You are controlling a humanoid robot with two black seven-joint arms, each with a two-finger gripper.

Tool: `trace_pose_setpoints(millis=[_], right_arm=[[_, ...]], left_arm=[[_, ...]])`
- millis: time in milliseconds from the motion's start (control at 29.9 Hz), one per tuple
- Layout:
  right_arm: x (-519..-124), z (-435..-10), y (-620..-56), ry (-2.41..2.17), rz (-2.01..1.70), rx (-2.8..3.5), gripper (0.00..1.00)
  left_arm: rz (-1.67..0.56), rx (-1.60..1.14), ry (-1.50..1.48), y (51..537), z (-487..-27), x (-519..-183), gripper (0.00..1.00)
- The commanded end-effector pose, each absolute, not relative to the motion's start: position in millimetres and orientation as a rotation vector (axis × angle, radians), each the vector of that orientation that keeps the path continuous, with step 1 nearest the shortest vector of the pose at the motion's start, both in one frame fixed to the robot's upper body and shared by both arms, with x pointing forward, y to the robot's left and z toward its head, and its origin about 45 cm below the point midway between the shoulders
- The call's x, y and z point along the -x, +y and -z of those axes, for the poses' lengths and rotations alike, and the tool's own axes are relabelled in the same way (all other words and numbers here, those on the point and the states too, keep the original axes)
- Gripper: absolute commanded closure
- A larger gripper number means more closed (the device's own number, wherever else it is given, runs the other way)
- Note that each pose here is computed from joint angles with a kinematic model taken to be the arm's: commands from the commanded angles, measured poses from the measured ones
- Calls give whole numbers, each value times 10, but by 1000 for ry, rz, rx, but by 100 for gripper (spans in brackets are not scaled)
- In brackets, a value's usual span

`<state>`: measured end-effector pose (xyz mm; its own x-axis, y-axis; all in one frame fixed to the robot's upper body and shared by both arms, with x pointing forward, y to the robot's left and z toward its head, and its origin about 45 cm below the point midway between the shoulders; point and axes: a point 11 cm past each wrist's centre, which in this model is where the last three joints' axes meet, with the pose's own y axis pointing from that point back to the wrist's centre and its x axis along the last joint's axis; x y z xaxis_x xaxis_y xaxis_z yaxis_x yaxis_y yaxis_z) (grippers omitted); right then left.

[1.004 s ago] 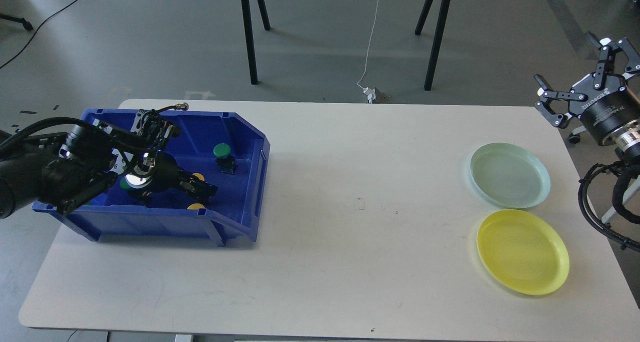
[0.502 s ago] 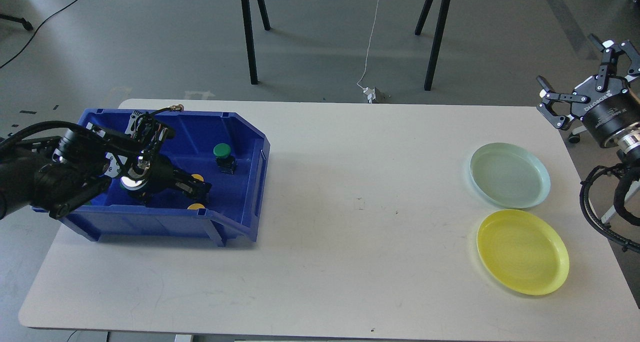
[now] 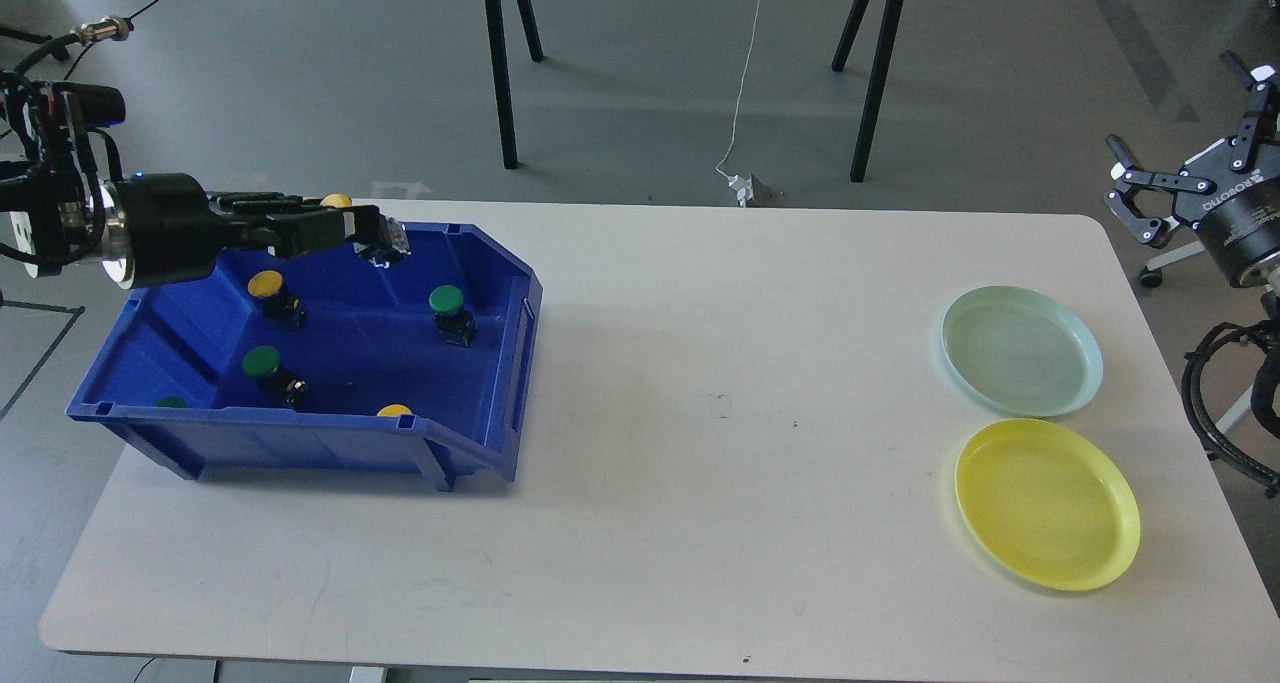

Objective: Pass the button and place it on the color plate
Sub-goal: 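Lift the yellow button and extend the left gripper toward the right gripper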

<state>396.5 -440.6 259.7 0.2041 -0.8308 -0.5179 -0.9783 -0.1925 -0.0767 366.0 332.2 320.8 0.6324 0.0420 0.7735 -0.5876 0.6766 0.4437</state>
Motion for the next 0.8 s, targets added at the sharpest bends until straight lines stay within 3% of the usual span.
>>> trace_pose_setpoints(millis=[0, 134, 268, 335, 770], right_arm=[[-3721, -2534, -4129, 1585, -608, 2202, 0], [-3317, -2545, -3774, 1440, -725, 2333, 0], [-3016, -2522, -3328, 1267, -824, 2434, 0], [-2973, -2537, -3206, 1216, -813, 2477, 1], [-3137, -2633, -2374, 919, -809, 2504, 1]], left_arm=[[-419, -504, -768, 2809, -3461, -3599, 98], [-361, -212, -602, 1916, -3381, -3619, 98], [-378, -111, -502, 1319, -3008, -3757, 98], [-389, -100, -449, 1177, -2813, -3781, 98], [-401, -43, -396, 1114, -2822, -3771, 97]])
